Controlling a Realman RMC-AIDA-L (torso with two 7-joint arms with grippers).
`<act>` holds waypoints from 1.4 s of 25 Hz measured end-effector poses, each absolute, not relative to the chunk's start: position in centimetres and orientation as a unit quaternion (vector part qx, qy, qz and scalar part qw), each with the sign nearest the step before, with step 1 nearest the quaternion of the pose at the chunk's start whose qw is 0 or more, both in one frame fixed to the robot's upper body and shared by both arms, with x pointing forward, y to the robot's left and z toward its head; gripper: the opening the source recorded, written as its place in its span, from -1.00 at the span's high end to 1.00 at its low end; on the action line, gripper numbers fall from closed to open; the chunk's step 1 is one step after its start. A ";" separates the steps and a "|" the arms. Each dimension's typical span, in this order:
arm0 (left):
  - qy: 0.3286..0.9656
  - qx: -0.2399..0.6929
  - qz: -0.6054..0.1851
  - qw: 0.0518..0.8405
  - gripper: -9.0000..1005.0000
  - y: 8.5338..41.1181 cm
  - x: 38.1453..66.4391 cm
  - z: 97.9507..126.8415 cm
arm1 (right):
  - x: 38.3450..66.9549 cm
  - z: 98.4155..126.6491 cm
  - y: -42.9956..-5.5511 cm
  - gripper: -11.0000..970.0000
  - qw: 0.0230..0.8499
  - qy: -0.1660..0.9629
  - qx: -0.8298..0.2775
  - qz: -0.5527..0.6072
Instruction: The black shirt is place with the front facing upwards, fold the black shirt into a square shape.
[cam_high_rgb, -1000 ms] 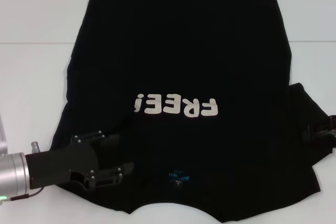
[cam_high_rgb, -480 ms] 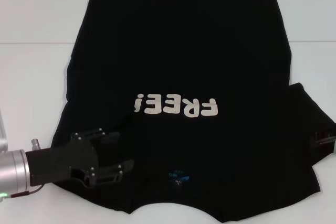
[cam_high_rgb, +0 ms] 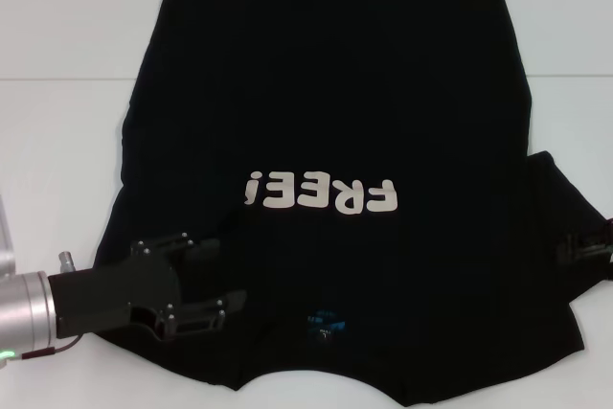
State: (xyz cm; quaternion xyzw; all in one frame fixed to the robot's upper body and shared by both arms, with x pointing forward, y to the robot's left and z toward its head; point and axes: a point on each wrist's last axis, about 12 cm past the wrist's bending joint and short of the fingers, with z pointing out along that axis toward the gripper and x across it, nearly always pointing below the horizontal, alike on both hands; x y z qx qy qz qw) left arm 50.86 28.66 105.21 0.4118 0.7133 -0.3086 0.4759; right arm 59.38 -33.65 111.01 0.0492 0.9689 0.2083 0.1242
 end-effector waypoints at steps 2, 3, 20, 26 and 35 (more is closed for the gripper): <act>0.713 0.411 -0.309 0.476 -0.52 28.6 50.9 105.2 | 59.3 110.8 -33.6 -0.85 0.121 0.969 0.050 0.210; 0.713 0.411 -0.309 0.476 -0.52 28.6 50.8 105.2 | 59.3 110.8 -33.6 -0.85 0.120 0.969 0.050 0.210; 0.713 0.412 -0.309 0.476 -0.52 28.6 51.0 105.3 | 59.9 110.4 -33.3 -0.85 0.146 0.960 0.064 0.230; 0.715 0.411 -0.304 0.477 -0.52 28.6 51.1 105.3 | 60.1 110.5 -33.3 -0.78 0.150 0.962 0.057 0.221; 0.715 0.411 -0.304 0.477 -0.52 28.6 51.2 105.3 | 60.3 110.6 -33.3 0.24 0.159 0.962 0.055 0.215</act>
